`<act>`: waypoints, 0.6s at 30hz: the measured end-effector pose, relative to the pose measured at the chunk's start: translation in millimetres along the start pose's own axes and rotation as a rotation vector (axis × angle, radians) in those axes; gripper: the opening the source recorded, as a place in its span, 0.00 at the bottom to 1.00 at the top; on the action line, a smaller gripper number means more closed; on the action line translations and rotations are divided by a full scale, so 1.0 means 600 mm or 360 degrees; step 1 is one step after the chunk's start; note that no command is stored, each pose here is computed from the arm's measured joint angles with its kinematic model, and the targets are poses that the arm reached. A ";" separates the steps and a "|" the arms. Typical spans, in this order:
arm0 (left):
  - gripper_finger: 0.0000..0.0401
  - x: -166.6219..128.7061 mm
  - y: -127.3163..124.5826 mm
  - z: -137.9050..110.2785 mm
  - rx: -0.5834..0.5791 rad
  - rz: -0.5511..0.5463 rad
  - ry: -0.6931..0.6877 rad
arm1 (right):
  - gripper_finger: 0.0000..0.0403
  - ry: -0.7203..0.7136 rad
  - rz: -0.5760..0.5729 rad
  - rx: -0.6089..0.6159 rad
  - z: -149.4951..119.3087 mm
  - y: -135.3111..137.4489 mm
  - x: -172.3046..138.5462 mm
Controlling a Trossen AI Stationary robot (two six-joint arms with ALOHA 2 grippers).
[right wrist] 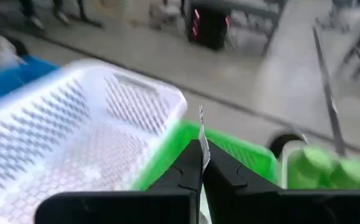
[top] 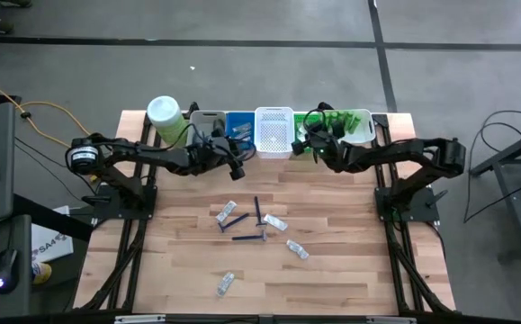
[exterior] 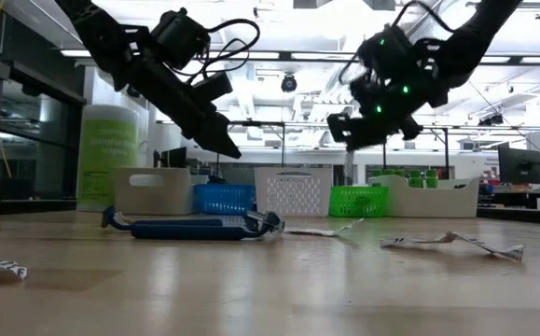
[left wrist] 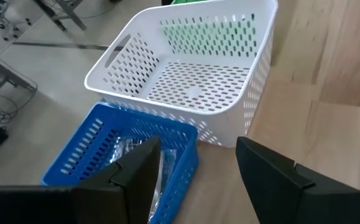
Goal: Pick & Place Travel size toiletries
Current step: Put the white bandage pack into the green bin
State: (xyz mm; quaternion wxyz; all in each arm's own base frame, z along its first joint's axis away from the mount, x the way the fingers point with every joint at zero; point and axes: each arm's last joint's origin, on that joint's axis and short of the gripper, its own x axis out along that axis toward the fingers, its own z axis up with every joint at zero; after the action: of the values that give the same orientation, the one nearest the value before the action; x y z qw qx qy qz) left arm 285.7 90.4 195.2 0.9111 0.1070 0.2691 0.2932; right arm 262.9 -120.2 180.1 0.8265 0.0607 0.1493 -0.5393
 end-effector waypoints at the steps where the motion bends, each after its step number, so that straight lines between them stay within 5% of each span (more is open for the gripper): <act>1: 0.52 0.000 0.000 0.000 0.0001 -0.0001 0.0000 | 0.00 0.0042 -0.0023 0.0006 -0.005 -0.005 0.004; 10: 0.52 0.000 0.000 0.000 0.0001 -0.0002 -0.0001 | 0.04 0.0201 0.0027 0.0223 -0.011 -0.035 0.028; 18: 0.52 0.000 -0.002 0.000 0.0001 -0.0051 -0.0012 | 0.25 0.0234 0.0017 0.0210 -0.014 -0.038 0.029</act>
State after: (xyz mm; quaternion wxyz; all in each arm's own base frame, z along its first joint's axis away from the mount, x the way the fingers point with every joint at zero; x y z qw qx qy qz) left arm 286.3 89.5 195.1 0.9166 0.1041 0.2676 0.2782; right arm 247.3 -142.6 168.0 0.8104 0.1553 0.1734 -0.5376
